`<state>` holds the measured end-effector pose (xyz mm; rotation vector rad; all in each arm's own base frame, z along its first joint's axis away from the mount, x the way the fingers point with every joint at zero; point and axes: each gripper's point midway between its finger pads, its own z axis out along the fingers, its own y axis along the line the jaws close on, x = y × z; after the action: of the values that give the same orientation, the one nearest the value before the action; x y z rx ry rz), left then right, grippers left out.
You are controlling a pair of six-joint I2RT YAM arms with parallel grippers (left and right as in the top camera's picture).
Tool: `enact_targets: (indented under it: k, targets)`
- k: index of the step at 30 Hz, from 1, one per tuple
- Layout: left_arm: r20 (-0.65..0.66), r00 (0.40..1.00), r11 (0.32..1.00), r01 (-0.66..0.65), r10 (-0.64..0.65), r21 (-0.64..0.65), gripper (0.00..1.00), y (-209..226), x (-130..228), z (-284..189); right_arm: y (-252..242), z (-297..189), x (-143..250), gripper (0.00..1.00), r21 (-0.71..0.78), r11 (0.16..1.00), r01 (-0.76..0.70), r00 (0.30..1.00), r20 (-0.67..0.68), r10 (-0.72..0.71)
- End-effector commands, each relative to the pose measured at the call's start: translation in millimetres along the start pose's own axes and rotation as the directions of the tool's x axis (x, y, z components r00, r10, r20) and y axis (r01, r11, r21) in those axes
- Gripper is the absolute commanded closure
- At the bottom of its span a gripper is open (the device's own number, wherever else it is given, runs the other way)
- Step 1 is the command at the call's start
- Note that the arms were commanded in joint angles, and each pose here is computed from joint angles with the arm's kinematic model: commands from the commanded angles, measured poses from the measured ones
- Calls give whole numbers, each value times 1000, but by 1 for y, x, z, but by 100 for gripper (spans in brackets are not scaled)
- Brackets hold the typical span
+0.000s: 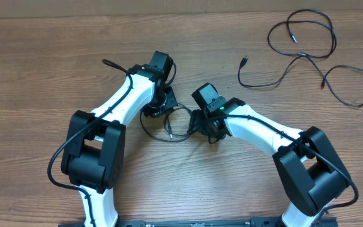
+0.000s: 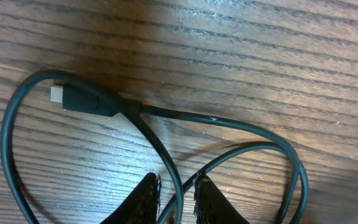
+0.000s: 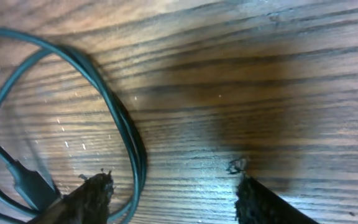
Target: Untangle cables
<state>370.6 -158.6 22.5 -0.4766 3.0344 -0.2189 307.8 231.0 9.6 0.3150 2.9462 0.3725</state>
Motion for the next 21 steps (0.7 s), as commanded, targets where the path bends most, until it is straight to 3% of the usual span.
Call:
enact_targets:
  k: [1,8,13,21]
  targets:
    - [-9,1000,999,19,-19,-26,77,5,3,7,-4,7,2,37,30,999,-18,1000,8,18]
    - [-8,1000,1000,19,-19,-25,86,4,3,7,-10,22,6,39,54,998,-20,1000,-14,21]
    - [-9,1000,1000,18,-18,-25,96,4,3,7,-10,22,6,48,55,998,-21,1000,-14,22]
    - [-33,999,1000,0,1,23,96,-4,6,3,-9,22,4,67,50,999,-20,1000,-9,21]
